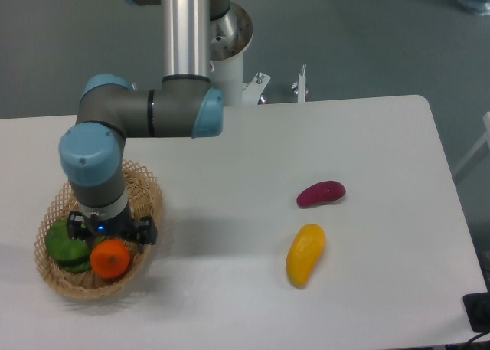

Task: Pick up the orange from the basket
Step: 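Lower the gripper onto the orange in the basket and close on it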

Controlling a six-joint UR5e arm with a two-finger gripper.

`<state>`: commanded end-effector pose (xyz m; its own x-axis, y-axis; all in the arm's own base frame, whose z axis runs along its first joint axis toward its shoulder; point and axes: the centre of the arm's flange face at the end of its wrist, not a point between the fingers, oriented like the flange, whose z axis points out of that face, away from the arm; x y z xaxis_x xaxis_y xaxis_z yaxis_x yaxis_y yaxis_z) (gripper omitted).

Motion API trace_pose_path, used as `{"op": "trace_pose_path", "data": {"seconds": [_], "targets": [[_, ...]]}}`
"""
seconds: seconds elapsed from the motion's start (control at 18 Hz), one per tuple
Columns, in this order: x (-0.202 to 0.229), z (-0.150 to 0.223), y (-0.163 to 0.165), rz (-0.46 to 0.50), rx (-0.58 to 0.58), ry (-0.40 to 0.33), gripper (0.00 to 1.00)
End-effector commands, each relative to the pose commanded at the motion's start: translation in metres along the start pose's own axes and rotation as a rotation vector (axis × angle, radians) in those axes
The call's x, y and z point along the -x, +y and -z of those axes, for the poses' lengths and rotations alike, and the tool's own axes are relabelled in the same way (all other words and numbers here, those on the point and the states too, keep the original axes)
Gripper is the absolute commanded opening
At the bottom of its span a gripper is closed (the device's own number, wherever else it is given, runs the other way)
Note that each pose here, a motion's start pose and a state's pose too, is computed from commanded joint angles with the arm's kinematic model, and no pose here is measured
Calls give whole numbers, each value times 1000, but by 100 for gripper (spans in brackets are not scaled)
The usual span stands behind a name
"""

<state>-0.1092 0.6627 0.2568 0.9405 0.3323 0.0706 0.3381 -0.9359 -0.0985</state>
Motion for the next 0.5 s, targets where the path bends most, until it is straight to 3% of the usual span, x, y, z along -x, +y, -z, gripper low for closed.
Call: {"op": "trace_pose_path", "data": {"seconds": [0.5], "targets": [[-6, -26, -2, 6, 36, -6, 100]]}}
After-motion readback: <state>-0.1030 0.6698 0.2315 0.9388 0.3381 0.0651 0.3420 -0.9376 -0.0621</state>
